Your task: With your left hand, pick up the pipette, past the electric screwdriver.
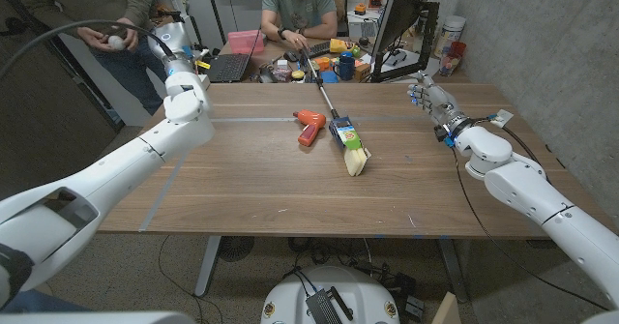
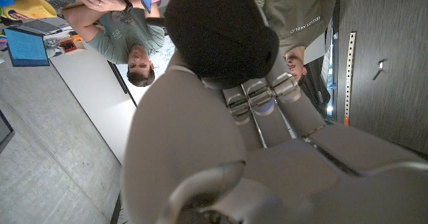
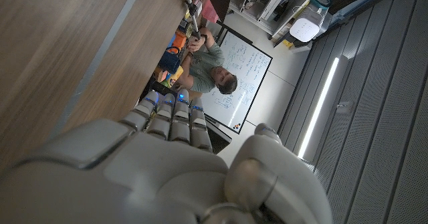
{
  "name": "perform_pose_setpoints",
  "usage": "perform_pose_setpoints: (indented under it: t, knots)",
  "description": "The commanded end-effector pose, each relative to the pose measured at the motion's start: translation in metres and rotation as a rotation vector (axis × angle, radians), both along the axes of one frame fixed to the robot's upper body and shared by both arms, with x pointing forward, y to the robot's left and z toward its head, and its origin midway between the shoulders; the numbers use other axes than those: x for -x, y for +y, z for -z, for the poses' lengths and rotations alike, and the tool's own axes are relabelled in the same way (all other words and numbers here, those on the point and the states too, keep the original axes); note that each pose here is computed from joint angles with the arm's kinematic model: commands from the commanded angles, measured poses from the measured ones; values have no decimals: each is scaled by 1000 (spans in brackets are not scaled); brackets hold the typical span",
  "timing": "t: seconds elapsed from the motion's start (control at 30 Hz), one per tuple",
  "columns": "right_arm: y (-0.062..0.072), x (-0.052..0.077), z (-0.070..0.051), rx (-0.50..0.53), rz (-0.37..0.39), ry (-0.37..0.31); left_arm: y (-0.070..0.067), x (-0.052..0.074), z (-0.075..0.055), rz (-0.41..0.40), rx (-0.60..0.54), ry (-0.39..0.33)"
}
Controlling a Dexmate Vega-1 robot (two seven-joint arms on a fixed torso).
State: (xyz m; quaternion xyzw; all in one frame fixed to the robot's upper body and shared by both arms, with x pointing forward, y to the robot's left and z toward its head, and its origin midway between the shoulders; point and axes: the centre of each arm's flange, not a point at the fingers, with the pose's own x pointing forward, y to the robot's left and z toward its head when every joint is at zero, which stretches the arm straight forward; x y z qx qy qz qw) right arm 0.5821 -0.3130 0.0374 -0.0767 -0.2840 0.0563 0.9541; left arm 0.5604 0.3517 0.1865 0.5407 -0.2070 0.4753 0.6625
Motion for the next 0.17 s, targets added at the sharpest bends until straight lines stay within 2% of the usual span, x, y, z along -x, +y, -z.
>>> perform_pose_setpoints:
  t: [0.03, 0.17]
  knots:
    - [-1, 5, -2, -2, -2, -19, -10, 18, -15, -11, -36, -19]
    - [-1, 5, -2, -3, -3, -18, -13, 20, -16, -19, -53, -13]
